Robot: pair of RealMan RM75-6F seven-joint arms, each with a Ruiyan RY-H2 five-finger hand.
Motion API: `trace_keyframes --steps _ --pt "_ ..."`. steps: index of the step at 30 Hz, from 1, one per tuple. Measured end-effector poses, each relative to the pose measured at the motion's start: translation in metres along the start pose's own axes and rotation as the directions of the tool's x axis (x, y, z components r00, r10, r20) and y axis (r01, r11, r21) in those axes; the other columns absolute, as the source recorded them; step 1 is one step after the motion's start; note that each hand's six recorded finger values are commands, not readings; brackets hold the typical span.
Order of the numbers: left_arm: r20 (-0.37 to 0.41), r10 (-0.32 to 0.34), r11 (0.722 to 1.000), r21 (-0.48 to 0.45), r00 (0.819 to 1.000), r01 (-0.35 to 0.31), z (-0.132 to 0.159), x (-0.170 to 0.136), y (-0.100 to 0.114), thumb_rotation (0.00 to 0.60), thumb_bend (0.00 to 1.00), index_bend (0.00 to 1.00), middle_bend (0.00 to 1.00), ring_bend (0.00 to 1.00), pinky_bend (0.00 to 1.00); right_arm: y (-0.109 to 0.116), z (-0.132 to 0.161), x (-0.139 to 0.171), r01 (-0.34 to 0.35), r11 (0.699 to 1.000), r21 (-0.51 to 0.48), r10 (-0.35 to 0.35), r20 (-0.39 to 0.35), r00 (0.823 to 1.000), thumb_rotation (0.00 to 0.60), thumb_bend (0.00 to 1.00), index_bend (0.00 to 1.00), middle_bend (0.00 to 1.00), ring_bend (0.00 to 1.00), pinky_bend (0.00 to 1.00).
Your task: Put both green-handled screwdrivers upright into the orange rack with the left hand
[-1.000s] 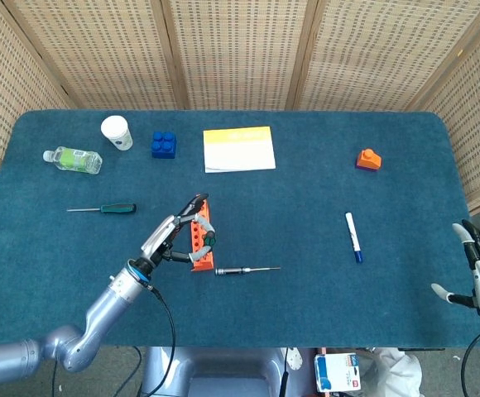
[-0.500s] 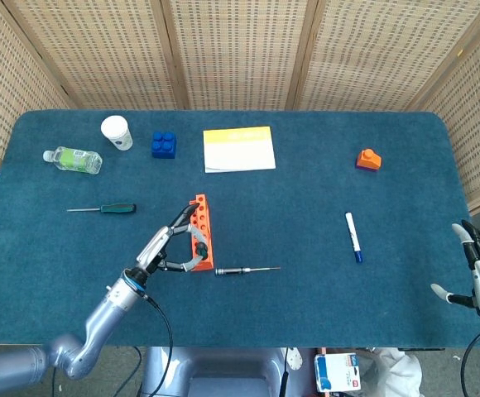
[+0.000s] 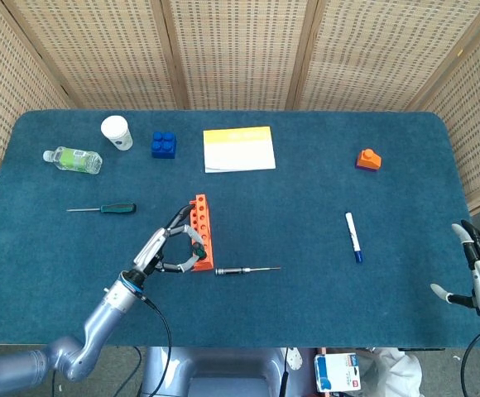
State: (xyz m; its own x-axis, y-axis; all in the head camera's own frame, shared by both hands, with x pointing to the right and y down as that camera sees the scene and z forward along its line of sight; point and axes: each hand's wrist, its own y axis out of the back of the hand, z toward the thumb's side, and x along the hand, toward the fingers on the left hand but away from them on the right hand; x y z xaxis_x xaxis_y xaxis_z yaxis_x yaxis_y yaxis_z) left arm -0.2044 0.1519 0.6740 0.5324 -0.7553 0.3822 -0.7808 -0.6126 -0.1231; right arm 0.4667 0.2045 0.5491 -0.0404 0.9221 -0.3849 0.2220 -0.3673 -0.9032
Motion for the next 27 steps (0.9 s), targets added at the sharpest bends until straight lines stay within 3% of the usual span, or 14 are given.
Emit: trace_keyframes --steps 11,18,23,27 --pt "0.01 0.008 1.0 0.001 1.0 -0.008 0.003 -0.003 0.003 0.6 0.3 0.33 0.0 0.0 0.0 0.0 0.0 0.0 0.0 1.0 -0.001 0.0 0.0 1.0 0.6 0.0 0.0 0.0 0.0 0.0" --pt "0.064 0.058 0.998 0.028 0.996 -0.06 0.019 -0.012 0.028 0.6 0.22 0.28 0.0 0.0 0.0 0.0 0.0 0.0 0.0 1.0 -0.002 0.0 0.001 1.0 0.6 0.0 0.0 0.0 0.0 0.0" --pt "0.071 0.097 0.983 0.153 0.993 -0.106 0.024 -0.016 0.056 0.6 0.03 0.25 0.0 0.0 0.0 0.001 0.001 0.001 0.002 1.0 0.0 -0.002 -0.003 1.0 0.6 0.0 0.0 0.0 0.0 0.0" --pt "0.012 0.128 0.93 0.345 0.992 -0.125 0.015 -0.015 0.082 0.6 0.0 0.24 0.0 0.0 0.0 -0.001 0.002 0.001 0.0 1.0 0.006 0.0 -0.004 1.0 0.6 0.0 0.0 0.0 0.0 0.0"
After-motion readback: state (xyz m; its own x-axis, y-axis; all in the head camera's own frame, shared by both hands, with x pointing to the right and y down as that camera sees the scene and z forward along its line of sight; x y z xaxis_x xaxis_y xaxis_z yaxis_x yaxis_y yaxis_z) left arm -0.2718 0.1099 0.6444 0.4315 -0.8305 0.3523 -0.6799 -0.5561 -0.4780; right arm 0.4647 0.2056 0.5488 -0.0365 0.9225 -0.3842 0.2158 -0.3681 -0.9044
